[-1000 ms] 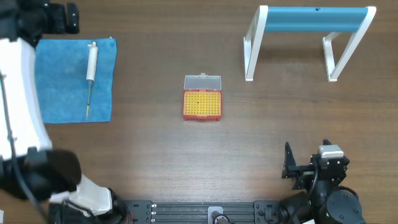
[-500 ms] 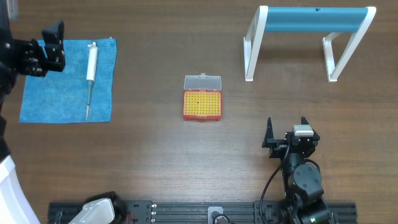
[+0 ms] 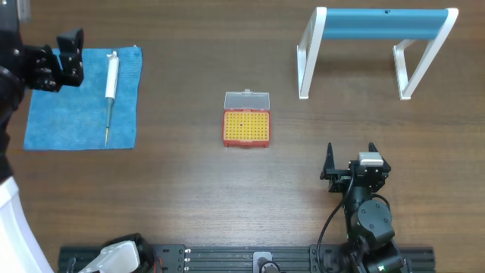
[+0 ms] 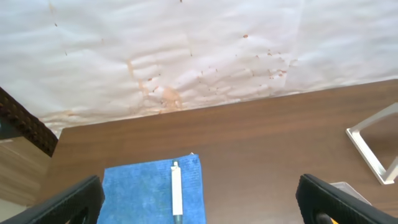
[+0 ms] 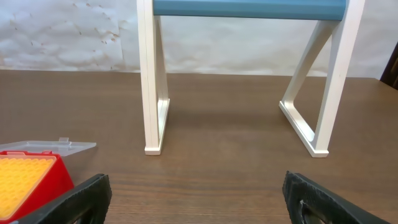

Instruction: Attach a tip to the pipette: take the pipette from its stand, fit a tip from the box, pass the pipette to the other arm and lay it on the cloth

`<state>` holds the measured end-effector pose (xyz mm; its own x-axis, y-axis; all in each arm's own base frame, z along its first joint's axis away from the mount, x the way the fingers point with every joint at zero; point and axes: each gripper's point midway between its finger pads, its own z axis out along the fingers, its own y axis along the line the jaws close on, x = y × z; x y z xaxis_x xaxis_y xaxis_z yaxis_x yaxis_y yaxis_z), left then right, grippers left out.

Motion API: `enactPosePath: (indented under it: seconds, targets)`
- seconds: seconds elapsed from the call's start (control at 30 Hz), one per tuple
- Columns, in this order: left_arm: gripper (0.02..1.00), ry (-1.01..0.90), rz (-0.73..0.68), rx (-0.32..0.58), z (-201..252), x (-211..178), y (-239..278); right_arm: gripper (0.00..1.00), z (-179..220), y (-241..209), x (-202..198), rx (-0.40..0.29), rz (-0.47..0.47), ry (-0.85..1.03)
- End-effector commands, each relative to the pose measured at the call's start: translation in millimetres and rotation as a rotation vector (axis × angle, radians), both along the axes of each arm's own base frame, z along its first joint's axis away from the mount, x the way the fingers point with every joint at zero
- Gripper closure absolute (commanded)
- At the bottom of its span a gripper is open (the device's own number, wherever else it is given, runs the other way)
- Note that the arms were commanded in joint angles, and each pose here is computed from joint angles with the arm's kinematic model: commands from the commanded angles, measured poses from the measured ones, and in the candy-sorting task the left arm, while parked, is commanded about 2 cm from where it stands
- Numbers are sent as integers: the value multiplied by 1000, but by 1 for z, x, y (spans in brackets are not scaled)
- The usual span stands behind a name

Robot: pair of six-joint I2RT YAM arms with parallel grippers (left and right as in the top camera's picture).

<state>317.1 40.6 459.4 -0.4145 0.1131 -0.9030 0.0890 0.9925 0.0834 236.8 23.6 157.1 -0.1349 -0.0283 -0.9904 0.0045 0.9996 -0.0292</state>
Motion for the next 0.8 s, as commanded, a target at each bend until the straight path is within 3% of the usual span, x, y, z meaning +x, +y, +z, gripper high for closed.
enactPosePath:
  seconds: [0.03,0.17,0.3,0.4,0.53,0.8]
  targets:
    - [20,-95,-13,21,24,-42,-15,88,-3,-1,0,-14,-7,5]
    - [20,-206,-80,75,34,-99,-45,91,-3,-1,0,-14,-7,5]
    - [20,-319,-194,70,3,-104,-69,91,-3,-1,0,-15,-8,5]
    - [20,-559,-229,-1,-14,-103,-80,91,-3,-1,0,-15,-8,5]
    - [20,-695,-246,-68,-59,-101,-84,93,-3,-1,0,-15,-8,5]
    - [20,-724,-171,-185,-161,-94,-76,93,-3,-1,0,-15,-8,5]
